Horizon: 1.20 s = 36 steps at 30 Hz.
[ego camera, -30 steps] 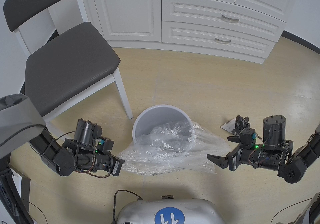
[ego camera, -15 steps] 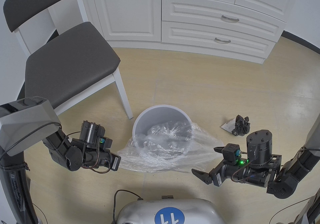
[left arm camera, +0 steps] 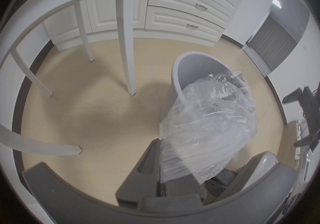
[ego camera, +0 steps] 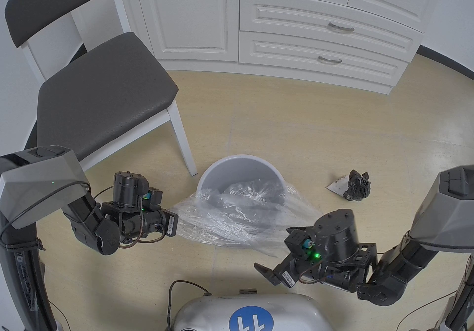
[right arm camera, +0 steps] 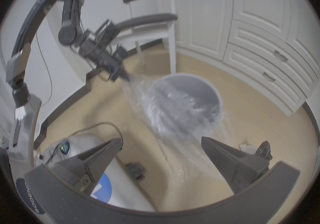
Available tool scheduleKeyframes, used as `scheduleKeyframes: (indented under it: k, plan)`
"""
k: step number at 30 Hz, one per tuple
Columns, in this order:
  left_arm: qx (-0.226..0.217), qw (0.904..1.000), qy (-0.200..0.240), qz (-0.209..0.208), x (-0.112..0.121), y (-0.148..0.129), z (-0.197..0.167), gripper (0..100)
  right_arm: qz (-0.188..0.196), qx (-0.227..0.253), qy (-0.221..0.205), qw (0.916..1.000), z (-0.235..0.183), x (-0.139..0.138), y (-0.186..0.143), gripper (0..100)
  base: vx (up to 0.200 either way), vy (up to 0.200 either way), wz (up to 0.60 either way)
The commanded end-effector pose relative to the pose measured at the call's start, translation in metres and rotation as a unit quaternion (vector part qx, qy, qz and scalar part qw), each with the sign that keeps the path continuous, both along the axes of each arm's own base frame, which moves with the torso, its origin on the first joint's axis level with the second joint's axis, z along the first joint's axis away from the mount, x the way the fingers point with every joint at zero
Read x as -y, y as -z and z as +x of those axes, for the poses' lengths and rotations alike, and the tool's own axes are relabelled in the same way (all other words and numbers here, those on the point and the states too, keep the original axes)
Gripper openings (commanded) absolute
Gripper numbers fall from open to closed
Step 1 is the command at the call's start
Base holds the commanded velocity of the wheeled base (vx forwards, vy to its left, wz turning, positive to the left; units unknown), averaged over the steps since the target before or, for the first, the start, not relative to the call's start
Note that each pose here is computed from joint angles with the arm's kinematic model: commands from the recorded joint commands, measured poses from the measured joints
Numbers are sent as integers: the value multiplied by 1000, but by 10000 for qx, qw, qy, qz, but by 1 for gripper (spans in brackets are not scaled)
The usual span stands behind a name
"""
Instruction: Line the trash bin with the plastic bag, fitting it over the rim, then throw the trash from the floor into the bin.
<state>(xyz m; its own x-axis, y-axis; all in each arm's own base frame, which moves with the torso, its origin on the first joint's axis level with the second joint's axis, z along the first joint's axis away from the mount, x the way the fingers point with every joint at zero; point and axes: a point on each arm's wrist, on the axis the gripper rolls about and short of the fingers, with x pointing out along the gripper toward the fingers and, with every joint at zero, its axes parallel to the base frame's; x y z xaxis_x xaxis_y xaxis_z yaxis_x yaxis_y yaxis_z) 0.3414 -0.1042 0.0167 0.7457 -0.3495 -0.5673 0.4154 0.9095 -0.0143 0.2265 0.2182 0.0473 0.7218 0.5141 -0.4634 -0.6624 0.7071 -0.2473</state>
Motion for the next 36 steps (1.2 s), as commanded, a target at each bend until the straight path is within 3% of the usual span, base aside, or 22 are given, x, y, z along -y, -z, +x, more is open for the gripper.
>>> scheduleKeyframes:
  k: [1,4,5,11,18,35,36]
  plan:
    - [220,9996,-48,-156,-2,-6,-1,0,-556,63,-190,9983,3,-49,-16,100,0,0,0]
    - [219,9996,-41,-160,-2,-6,-1,0,-857,64,-224,9961,4,-56,-16,100,0,0,0]
    - [224,9996,-36,-170,-2,-6,-1,100,-1133,130,-270,9931,8,-62,-12,100,0,0,0]
    - [211,9995,-27,-213,-6,-6,-1,100,-1512,491,-207,9871,27,-82,-4,100,0,0,0]
    - [208,9993,-2,-313,-15,-10,1,100,-1981,626,-119,9781,33,-86,12,100,0,0,0]
    - [219,9993,-13,-309,-16,-13,0,100,-2221,684,540,9711,69,-90,41,100,0,0,0]
    - [219,9993,-21,-308,-17,-13,0,100,-2211,688,565,9712,71,-89,40,0,0,0,0]
